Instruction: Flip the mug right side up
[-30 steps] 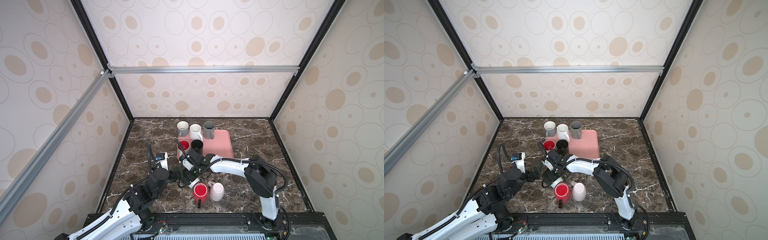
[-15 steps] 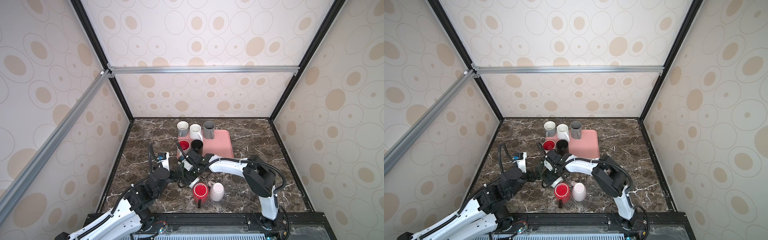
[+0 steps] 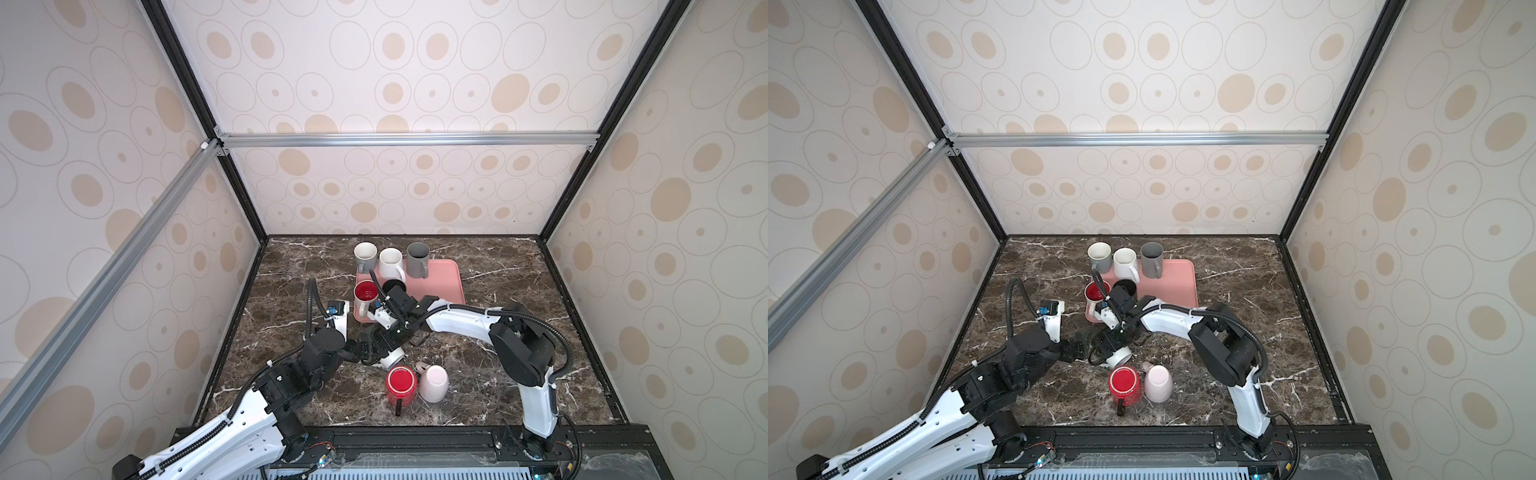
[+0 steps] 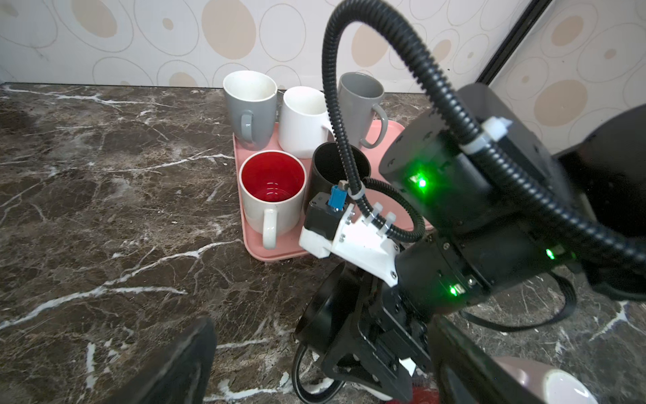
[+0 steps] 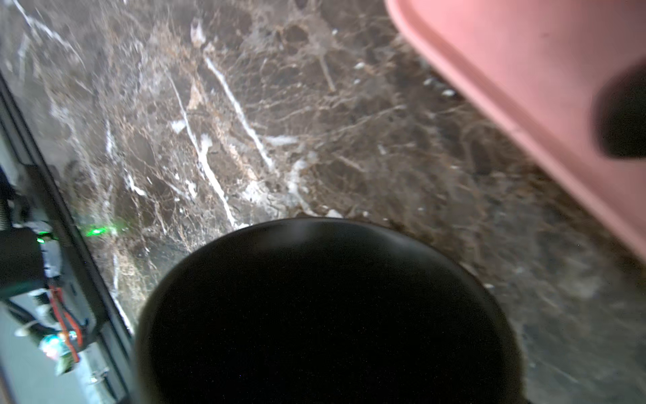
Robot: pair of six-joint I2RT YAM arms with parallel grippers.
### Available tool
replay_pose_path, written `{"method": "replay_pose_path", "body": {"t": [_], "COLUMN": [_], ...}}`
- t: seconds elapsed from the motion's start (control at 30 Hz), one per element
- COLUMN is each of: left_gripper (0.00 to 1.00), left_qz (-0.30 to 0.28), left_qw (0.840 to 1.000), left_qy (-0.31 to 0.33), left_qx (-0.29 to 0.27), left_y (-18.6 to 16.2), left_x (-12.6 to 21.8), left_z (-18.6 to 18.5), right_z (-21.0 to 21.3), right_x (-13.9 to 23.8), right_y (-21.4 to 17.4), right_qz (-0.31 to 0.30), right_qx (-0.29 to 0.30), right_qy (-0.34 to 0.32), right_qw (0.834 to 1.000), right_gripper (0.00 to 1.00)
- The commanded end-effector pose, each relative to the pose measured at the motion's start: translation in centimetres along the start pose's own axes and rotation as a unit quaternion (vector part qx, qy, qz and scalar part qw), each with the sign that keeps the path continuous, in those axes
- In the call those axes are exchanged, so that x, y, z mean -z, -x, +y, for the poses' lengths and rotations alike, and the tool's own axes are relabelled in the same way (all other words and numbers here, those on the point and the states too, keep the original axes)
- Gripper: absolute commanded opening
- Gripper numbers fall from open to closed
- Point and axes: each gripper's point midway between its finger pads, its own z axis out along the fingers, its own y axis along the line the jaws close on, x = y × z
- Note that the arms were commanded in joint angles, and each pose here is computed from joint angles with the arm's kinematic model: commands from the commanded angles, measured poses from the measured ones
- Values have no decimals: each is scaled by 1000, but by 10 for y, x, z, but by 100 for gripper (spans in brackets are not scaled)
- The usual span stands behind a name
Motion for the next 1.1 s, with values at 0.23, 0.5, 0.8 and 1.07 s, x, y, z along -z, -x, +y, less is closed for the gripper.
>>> {"method": "replay_pose_path", "body": {"t": [0.23, 0.5, 0.8, 1.07], "left_gripper": [83, 81, 81, 79], "left_qz": [40, 67, 77, 100], "left_qw": [993, 987, 987, 989], "left_qy": [-61, -76, -72, -61], "left_qx": [-98, -128, -122, -89], "left_y": [10, -3, -10, -19], "left_x": [-4, -7, -9, -14], "left_z": [-35, -40, -38, -35], "right_z": [15, 16, 14, 13], "right_x": [51, 62, 76, 88], "right_y": [21, 25, 33, 37], "right_qz": [-19, -19, -44, -67], "right_qx": [-68, -91, -104, -97], "right_qy": [107, 134, 142, 132], "right_qw": [992, 987, 983, 984], "right_gripper": [44, 41, 40, 38]}}
